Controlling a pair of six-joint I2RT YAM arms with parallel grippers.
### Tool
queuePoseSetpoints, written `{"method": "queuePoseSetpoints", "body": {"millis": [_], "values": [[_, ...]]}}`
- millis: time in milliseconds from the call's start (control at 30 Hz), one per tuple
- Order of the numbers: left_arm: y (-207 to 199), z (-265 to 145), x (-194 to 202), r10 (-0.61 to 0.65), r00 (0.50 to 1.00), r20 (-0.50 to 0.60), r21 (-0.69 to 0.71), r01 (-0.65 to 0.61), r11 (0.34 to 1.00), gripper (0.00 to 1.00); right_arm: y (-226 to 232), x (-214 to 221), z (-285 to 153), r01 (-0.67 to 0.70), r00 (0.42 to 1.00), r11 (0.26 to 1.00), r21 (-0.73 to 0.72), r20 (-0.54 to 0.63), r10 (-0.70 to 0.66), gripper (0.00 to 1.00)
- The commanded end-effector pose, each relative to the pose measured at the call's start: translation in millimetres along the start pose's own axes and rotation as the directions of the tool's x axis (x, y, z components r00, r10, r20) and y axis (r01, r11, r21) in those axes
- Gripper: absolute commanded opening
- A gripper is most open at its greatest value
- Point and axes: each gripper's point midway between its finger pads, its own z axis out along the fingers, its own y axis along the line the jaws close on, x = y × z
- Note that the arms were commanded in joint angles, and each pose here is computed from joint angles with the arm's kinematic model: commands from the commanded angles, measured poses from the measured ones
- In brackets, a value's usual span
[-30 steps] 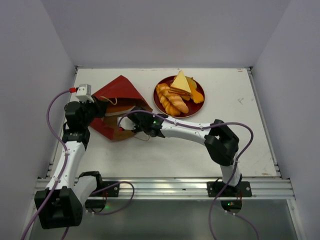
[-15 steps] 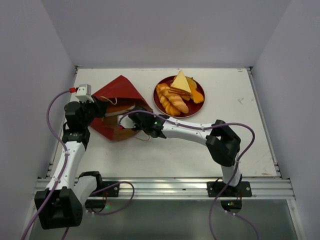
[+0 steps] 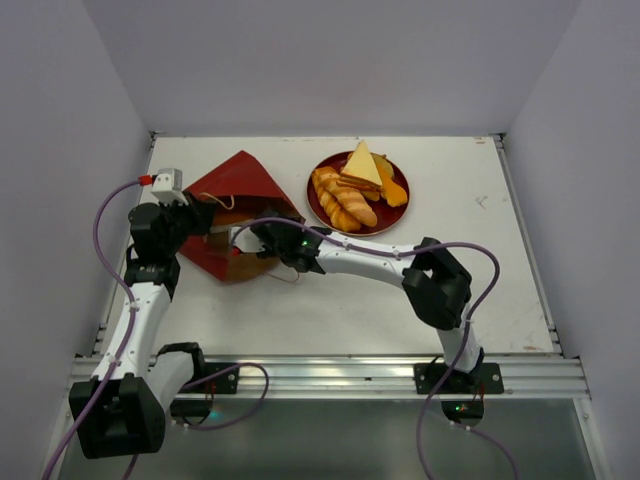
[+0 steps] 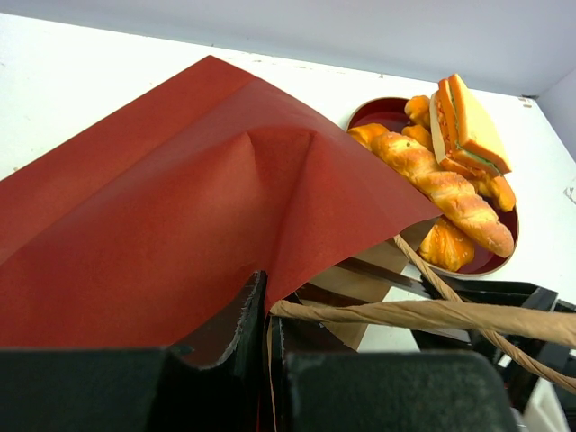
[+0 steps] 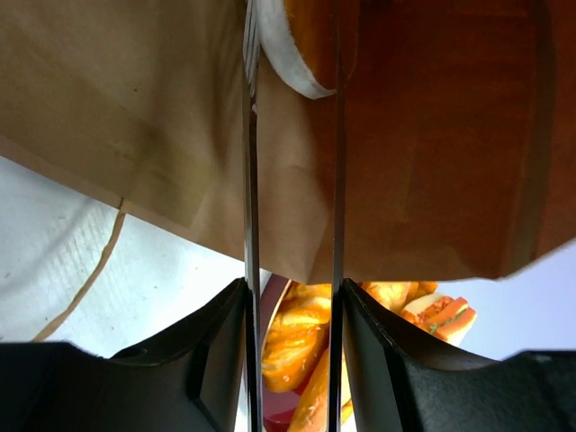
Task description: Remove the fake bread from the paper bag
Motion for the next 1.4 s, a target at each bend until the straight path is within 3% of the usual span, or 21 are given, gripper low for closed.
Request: {"method": "queuePoseSetpoints", "body": {"millis": [0,200,467,567,900,1367], "values": [[-4,-2,-9,0.023,0.999,0.035,0.021,-0.023,1.000,0.09,-22,-9,-1,0.002,1.000,0.998,0.067,0.000,-0.002,0.47],[-5,-3,-11,0.024,0.999,0.039,0.021,-0.025,0.999,0.09,-16,-7,13,0.023,0.999,0.997,0.068,-0.035,-0.021,0.53],[-4,-3,-10,0.024,0.999,0.037,0.019,-0.025,1.000,0.09,-15,-4,24,0.051,0.997,0.993,0.104,-0.066,-0.044,0.52],[-4,-3,-10,0.025,0.999,0.037,0.020,-0.025,0.999,0.09,-11,-2,27,0.060,0.996,0.993,0.099,-0.074,-0.053,0.48],[-5,-3,-10,0.025,0.999,0.038,0.020,-0.026,0.999,0.09,-10,-3,25,0.034,0.997,0.997,0.062,-0.072,-0.030,0.01],[-4,-3,-11,0.027,0.999,0.041,0.016,-0.028,0.999,0.09,-8,-12,-26,-0.139,0.989,0.983,-0.122,0.040,0.145,0.00]]}}
